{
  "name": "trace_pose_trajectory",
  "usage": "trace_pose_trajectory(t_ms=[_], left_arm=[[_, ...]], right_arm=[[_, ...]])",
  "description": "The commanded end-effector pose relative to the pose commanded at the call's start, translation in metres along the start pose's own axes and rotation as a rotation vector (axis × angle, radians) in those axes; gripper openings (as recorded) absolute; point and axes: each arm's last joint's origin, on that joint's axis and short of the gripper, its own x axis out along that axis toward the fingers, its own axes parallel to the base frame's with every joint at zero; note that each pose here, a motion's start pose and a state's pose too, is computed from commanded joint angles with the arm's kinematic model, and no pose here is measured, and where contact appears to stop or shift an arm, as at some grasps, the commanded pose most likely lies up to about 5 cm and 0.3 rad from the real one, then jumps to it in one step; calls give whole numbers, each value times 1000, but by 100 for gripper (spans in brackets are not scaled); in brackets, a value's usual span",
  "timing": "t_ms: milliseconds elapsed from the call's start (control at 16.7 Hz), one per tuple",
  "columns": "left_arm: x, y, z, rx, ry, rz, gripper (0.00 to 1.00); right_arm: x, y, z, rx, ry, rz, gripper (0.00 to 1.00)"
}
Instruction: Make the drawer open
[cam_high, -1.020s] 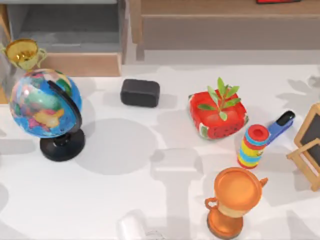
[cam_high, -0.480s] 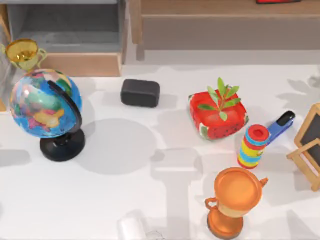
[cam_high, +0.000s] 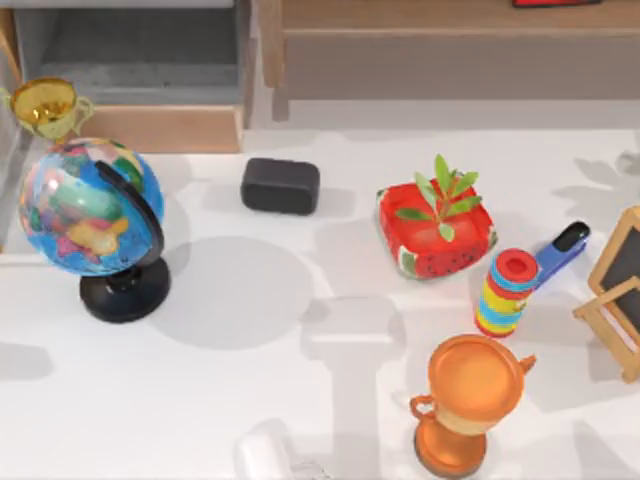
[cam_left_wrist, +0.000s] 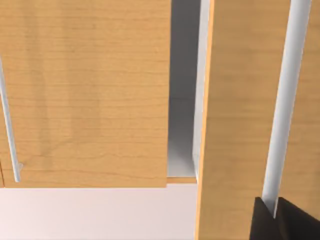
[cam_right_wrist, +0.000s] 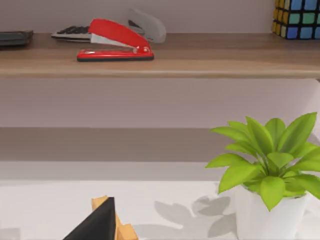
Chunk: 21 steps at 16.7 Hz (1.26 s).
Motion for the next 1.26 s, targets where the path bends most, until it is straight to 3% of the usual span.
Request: trace_pose_trajectory(t_ms=[120,900,1260], left_arm=[[0,0,0,0,0,0,0],[0,0,0,0,0,0,98],[0,0,0,0,0,0,100]], right_arm=[[0,0,0,0,0,0,100],[0,0,0,0,0,0,100],[0,0,0,0,0,0,100]])
